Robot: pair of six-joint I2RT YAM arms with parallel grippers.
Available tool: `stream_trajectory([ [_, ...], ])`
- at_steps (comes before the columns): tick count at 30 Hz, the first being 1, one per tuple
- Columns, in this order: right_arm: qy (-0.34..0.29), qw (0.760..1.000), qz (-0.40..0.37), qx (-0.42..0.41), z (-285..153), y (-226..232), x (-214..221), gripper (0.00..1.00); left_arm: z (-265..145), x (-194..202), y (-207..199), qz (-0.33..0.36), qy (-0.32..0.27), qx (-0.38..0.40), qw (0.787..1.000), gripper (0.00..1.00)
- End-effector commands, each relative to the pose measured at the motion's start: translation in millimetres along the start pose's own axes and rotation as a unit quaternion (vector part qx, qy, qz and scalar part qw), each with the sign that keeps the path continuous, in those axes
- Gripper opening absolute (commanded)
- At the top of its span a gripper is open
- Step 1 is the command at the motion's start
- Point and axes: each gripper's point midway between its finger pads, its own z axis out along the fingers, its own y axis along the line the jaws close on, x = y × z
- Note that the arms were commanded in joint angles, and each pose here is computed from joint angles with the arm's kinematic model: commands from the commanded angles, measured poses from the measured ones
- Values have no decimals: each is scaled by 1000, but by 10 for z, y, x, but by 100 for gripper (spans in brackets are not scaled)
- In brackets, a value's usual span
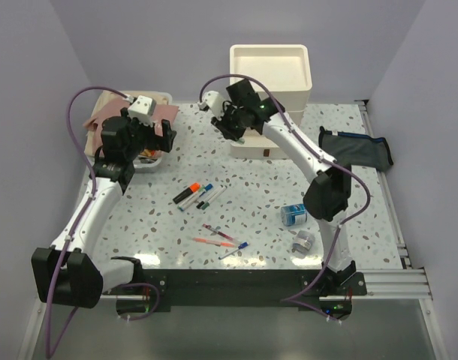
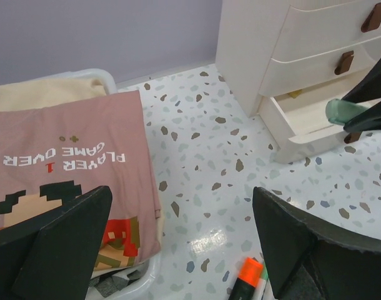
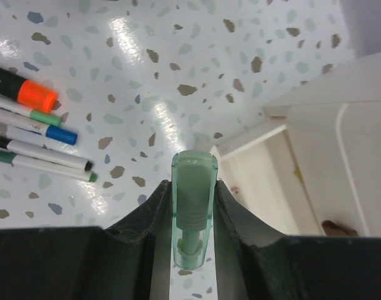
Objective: Sort the stationery into containers
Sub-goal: Place the stationery in the drawer.
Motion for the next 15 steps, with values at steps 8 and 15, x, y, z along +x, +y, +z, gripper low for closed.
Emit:
stream_trajectory([
  [8, 76, 990, -88, 77, -38, -812, 650, 5, 4, -357, -32, -3, -53, 13, 999, 100],
  [15, 82, 983, -136, 89, 51, -976, 746, 7, 9, -333, -27, -3, -50, 13, 999, 100],
])
